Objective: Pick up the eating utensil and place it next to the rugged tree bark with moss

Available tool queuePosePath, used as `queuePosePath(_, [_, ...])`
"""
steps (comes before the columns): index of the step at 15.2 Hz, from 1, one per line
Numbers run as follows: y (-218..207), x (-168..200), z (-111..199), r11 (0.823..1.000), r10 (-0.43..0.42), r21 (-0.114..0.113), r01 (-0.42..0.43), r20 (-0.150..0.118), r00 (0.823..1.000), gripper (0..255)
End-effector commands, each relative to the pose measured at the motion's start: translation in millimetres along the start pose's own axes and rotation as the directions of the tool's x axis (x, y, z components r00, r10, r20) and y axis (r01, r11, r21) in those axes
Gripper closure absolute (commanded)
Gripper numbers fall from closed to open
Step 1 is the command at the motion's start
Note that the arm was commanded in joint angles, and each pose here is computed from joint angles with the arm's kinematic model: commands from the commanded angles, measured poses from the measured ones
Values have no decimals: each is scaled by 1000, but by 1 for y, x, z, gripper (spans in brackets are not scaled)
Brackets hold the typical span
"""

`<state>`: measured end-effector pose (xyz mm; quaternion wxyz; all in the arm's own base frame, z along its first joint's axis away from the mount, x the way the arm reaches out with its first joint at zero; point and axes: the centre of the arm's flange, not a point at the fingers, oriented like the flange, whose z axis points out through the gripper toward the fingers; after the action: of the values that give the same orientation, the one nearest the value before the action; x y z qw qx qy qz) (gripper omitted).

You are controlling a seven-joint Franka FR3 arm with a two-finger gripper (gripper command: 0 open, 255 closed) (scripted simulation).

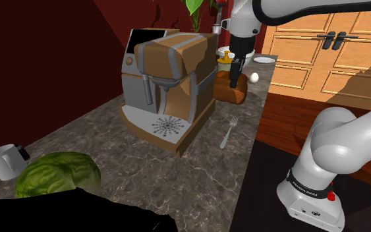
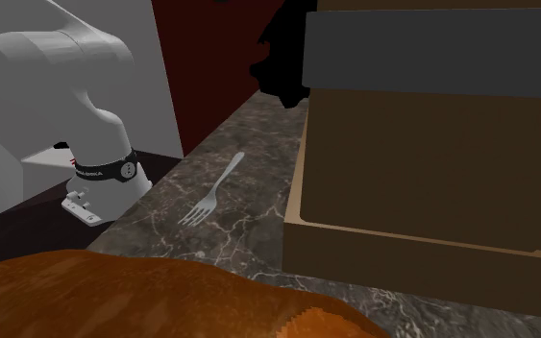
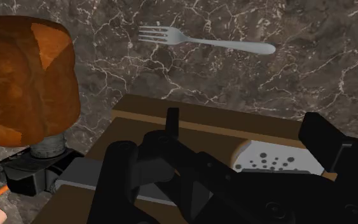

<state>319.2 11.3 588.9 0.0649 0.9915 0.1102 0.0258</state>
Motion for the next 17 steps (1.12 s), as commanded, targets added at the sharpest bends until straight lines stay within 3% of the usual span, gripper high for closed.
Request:
queuePosePath(1, [0, 0, 0, 1000, 0, 0, 0, 0, 1000, 0])
queuePosePath(3, [7, -6, 25, 990, -141, 11, 141, -4, 990, 0])
queuePosePath(5, [15, -10, 51, 960, -279, 21, 279, -9, 960, 0])
queuePosePath(7, [23, -13, 76, 911, -411, 30, 411, -16, 912, 0])
queuePosePath(9, [30, -15, 102, 844, -535, 38, 535, -23, 845, 0])
queuePosePath(11, [38, -16, 128, 760, -648, 45, 649, -32, 761, 0])
queuePosePath(13, [46, -16, 153, 660, -748, 51, 749, -42, 662, 0])
queuePosePath(15, [53, -15, 179, 548, -833, 55, 835, -52, 550, 0])
queuePosePath(17, [60, -12, 205, 424, -902, 57, 904, -63, 427, 0])
